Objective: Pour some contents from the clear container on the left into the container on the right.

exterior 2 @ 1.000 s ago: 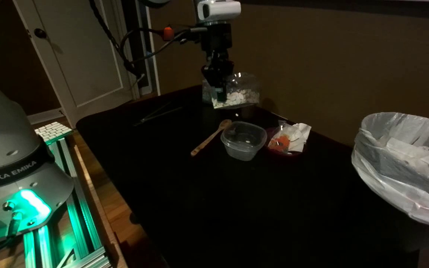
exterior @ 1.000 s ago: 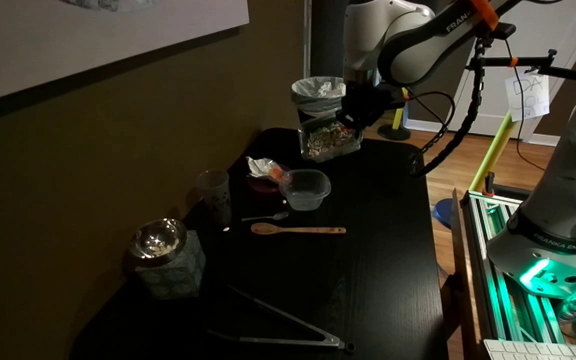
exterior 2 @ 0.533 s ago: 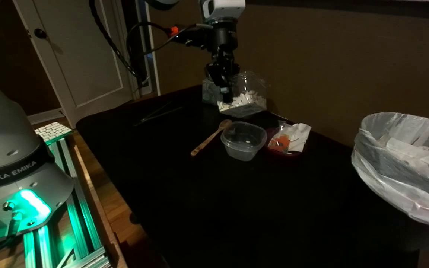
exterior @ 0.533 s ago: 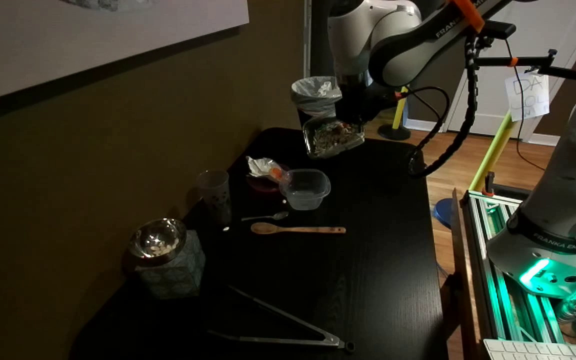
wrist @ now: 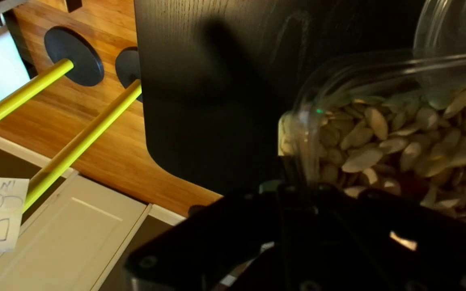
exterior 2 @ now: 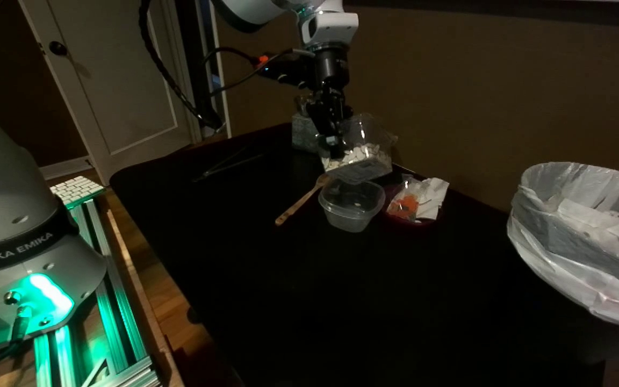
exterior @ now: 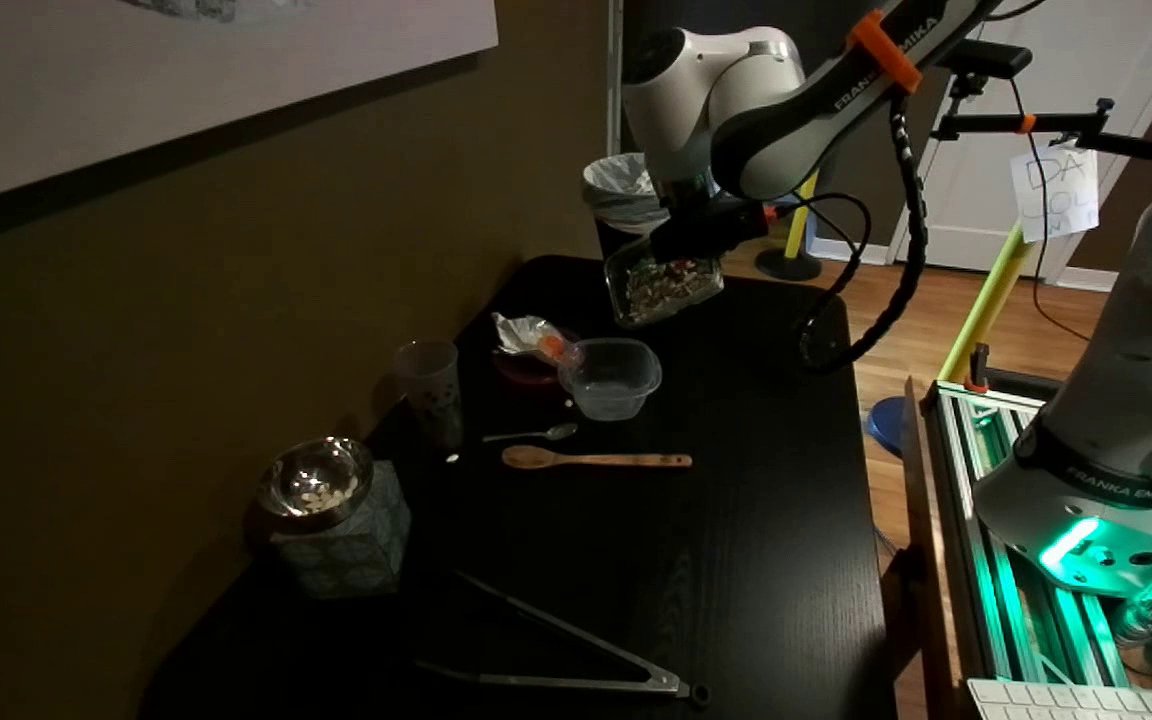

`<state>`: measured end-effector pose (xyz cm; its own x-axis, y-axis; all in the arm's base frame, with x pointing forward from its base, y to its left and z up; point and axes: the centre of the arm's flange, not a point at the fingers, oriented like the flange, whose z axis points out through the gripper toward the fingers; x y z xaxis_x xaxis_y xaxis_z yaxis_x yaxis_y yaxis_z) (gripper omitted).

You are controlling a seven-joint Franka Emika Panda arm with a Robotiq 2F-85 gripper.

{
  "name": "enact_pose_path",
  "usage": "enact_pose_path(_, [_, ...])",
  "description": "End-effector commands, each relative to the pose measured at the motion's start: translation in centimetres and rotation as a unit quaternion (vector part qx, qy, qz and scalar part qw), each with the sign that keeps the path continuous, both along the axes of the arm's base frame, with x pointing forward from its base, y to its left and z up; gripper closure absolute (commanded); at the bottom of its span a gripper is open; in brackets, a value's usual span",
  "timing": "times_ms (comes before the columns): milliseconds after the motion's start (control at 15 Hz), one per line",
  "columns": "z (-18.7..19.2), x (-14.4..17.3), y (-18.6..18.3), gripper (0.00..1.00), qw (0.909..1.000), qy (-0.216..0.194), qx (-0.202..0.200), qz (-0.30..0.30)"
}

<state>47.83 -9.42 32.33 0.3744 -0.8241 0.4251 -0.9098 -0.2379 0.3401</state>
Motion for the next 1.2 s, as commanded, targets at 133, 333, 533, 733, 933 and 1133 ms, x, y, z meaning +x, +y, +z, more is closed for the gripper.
enact_pose_path(133, [-1.5, 1.7, 0.9, 1.0, 0.9978, 0.028, -0.06, -0.011])
enact_pose_path(333, [-1.9, 2.4, 1.2, 1.0, 0.9968, 0.033, -0.072, -0.011])
enact_pose_path(533, [-2.2, 3.1, 1.9, 1.0, 0.9937, 0.037, -0.106, -0.004])
enact_pose_path(733, [-2.3, 3.6, 2.7, 1.0, 0.9891, 0.045, -0.14, 0.005])
enact_pose_path(933, [-2.6, 4.0, 3.3, 1.0, 0.9862, 0.055, -0.156, 0.01])
enact_pose_path(1133, [-3.0, 4.3, 3.4, 1.0, 0.9838, 0.062, -0.168, 0.011])
